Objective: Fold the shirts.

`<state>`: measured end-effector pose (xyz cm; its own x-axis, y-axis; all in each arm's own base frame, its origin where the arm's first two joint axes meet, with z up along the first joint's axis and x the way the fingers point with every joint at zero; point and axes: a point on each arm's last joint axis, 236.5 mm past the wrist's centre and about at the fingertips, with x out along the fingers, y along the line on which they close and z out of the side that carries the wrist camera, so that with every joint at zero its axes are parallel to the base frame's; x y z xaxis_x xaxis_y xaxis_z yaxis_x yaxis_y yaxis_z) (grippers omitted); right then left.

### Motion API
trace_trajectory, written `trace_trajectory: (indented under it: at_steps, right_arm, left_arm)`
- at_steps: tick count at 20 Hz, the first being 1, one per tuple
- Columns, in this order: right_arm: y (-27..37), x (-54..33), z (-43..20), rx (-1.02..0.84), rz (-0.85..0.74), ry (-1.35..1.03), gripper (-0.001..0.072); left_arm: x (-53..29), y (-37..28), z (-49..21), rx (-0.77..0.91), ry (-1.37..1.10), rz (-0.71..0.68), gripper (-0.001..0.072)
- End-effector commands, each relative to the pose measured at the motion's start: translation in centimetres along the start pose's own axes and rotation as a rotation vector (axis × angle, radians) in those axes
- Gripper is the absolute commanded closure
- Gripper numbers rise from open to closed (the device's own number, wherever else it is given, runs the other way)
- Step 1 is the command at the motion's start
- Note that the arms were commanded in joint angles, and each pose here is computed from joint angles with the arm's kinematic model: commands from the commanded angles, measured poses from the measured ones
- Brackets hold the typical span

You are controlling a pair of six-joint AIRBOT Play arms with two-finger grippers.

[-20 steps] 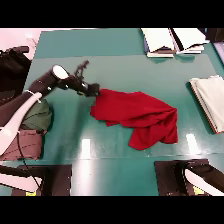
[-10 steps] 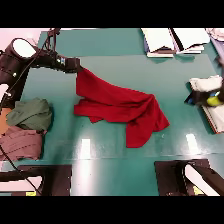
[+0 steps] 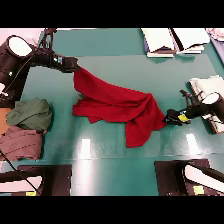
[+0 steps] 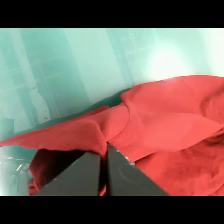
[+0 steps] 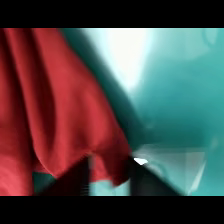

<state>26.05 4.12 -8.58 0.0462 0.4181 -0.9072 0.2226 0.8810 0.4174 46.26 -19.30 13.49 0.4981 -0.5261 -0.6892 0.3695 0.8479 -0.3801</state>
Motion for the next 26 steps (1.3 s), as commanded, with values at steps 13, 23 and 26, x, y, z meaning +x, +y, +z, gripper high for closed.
trace_trajectory:
  at_steps: [13, 23, 26]
  right_arm:
    - [19.4, -41.2, 4.2, -0.591, -0.088, -1.151, 0.0692]
    - [19.2, -47.7, -1.7, -0.579, -0.194, -1.228, 0.0693]
    - [17.5, -43.0, 1.2, -0.514, -0.197, -1.015, 0.0693]
  left_arm:
    - [-41.9, -14.3, 9.8, 0.364, -0.944, 0.169, 0.0685]
    - [-52.5, -18.3, 5.5, 0.406, -1.162, 0.154, 0.0686]
    - [-44.4, -13.6, 7.9, 0.36, -0.945, 0.244, 0.0686]
